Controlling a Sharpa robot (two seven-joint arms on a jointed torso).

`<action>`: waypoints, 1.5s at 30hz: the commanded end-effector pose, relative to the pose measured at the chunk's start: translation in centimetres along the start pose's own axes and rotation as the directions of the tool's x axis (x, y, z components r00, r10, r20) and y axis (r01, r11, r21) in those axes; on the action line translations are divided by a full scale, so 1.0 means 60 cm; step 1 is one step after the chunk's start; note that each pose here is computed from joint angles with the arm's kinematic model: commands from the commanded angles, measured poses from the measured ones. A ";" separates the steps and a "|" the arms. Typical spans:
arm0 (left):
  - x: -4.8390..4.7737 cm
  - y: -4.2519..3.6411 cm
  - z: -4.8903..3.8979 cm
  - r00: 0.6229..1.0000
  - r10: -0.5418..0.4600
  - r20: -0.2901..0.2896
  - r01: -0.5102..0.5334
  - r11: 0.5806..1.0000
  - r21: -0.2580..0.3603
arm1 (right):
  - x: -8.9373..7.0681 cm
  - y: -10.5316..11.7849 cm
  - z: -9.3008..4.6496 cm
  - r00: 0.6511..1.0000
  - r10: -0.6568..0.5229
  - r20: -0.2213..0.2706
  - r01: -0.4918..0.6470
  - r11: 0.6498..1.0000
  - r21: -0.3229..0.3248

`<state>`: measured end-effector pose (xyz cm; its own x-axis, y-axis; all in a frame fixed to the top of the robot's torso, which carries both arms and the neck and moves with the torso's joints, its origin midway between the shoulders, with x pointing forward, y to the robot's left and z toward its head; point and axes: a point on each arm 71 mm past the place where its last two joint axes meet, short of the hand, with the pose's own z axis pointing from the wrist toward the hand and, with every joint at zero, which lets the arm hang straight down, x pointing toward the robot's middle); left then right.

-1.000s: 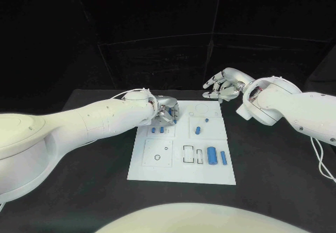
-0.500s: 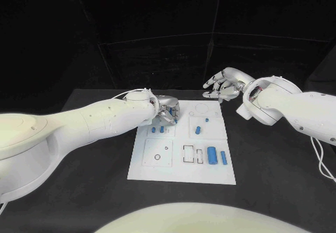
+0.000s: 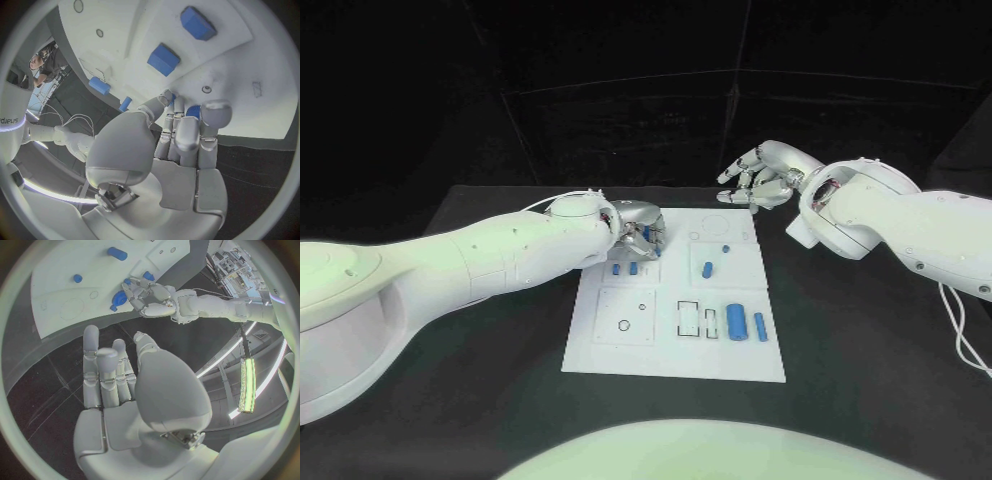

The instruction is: Assemble the parts on the task board

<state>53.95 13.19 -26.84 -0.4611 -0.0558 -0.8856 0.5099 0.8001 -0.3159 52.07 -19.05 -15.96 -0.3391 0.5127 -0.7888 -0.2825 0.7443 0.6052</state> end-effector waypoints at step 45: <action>-0.041 0.073 -0.094 0.995 -0.099 0.030 0.101 0.992 -0.080 | -0.004 -0.004 0.001 1.000 -0.006 0.002 0.006 1.000 0.000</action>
<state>53.23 20.31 -24.04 -0.4682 -0.1524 -0.8704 0.4106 0.8347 -0.3670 52.28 -19.40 -16.06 -0.3361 0.5120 -0.7905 -0.2750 0.7494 0.6023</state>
